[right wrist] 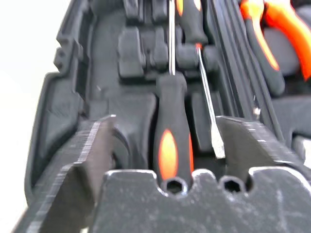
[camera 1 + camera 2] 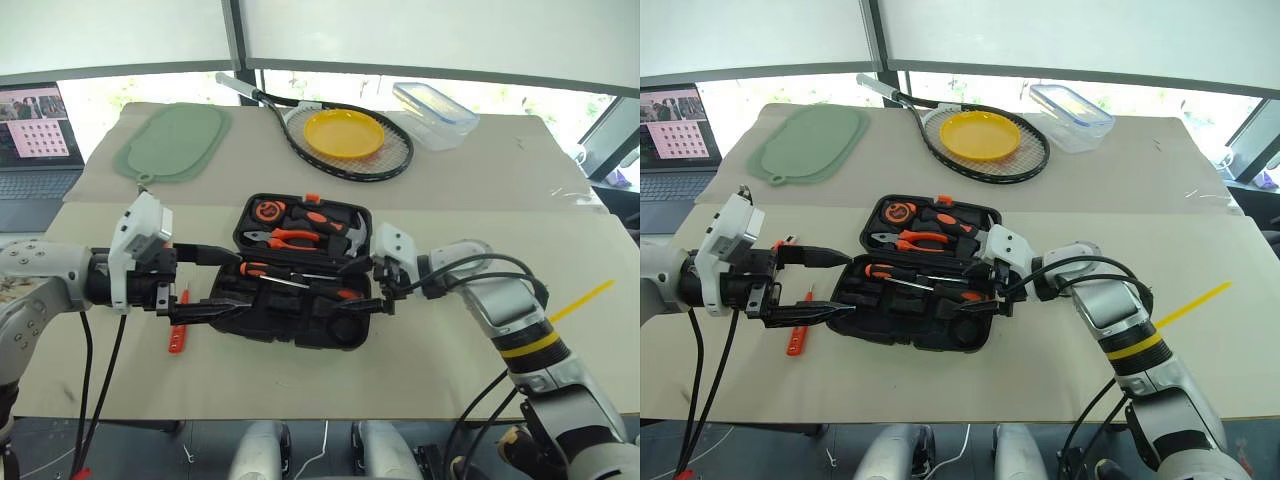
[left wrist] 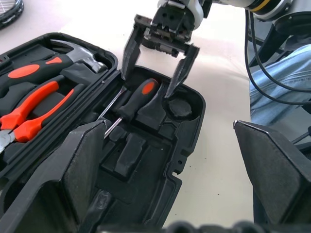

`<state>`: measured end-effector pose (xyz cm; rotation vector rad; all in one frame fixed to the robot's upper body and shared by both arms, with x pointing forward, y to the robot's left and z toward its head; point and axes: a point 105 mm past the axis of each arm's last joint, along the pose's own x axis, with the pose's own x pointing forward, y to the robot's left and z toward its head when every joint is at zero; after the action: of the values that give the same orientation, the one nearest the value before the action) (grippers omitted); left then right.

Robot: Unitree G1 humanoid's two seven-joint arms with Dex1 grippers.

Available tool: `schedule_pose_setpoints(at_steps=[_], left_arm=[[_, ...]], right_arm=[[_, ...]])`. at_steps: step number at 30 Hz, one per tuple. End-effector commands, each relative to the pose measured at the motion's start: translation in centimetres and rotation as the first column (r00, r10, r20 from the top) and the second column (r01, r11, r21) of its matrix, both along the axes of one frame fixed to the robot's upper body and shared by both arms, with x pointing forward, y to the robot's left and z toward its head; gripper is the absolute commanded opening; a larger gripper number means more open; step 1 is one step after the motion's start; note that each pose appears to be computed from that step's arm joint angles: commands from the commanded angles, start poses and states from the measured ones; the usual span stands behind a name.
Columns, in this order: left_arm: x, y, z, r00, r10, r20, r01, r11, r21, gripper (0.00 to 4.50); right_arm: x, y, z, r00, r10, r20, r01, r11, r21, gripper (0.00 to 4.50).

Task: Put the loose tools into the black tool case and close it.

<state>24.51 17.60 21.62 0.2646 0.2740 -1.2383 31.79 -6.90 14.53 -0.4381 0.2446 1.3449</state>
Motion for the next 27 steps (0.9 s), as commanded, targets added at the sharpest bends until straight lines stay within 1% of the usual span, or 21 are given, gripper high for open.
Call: schedule_pose_setpoints(at_steps=[1, 4, 7, 8, 9, 10, 14, 17, 20, 25, 27], left_arm=[[0.2, -0.2, 0.7, 0.998, -0.013, 0.056, 0.013, 1.0, -0.001, 4.5], [0.3, -0.2, 0.4, 0.998, -0.014, 0.056, 0.014, 1.0, 0.0, 4.5], [0.3, -0.2, 0.3, 0.998, -0.016, 0.057, 0.016, 1.0, 0.008, 4.5], [0.3, -0.2, 0.3, 0.998, -0.016, 0.056, 0.016, 1.0, 0.01, 4.5], [0.3, -0.1, 0.3, 0.998, -0.016, 0.056, 0.016, 1.0, 0.012, 4.5], [0.3, -0.1, 0.3, 0.998, -0.016, 0.055, 0.015, 1.0, 0.014, 4.5], [0.3, 0.0, 0.3, 0.998, -0.014, 0.055, 0.013, 1.0, 0.019, 4.5], [0.3, 0.0, 0.3, 0.998, -0.013, 0.055, 0.012, 1.0, 0.021, 4.5], [0.3, 0.1, 0.3, 0.998, -0.012, 0.055, 0.011, 1.0, 0.024, 4.5], [0.3, 0.1, 0.1, 0.998, -0.014, 0.053, 0.012, 0.999, 0.03, 4.5], [0.3, 0.0, 0.0, 0.998, -0.015, 0.053, 0.013, 0.999, 0.031, 4.5]], right_arm=[[0.8, 0.5, 2.5, 0.996, -0.062, 0.067, 0.055, 0.994, 0.095, 4.28], [1.4, 0.8, 2.1, 0.993, -0.102, 0.055, 0.096, 0.989, 0.112, 3.43], [1.4, 1.4, 1.2, 0.994, -0.104, 0.038, 0.1, 0.99, 0.102, 2.28], [1.4, 1.6, 1.0, 0.994, -0.107, 0.034, 0.103, 0.989, 0.101, 1.94], [1.5, 1.8, 0.8, 0.994, -0.108, 0.032, 0.105, 0.99, 0.1, 1.7], [1.5, 2.0, 0.6, 0.994, -0.108, 0.031, 0.105, 0.99, 0.099, 1.31], [1.0, 3.2, 0.0, 0.996, -0.087, 0.009, 0.086, 0.992, 0.093, 0.05], [0.5, 3.7, -1.0, 0.998, -0.063, 0.002, 0.063, 0.997, 0.047, 0.05], [0.5, 3.7, -2.5, 0.998, -0.067, 0.007, 0.067, 0.997, -0.027, 0.05], [0.5, 3.3, -4.5, 0.996, -0.028, 0.081, 0.042, 0.983, -0.178, 0.05], [0.5, 3.4, -4.6, 0.995, -0.019, 0.096, 0.038, 0.98, -0.197, 0.05]])
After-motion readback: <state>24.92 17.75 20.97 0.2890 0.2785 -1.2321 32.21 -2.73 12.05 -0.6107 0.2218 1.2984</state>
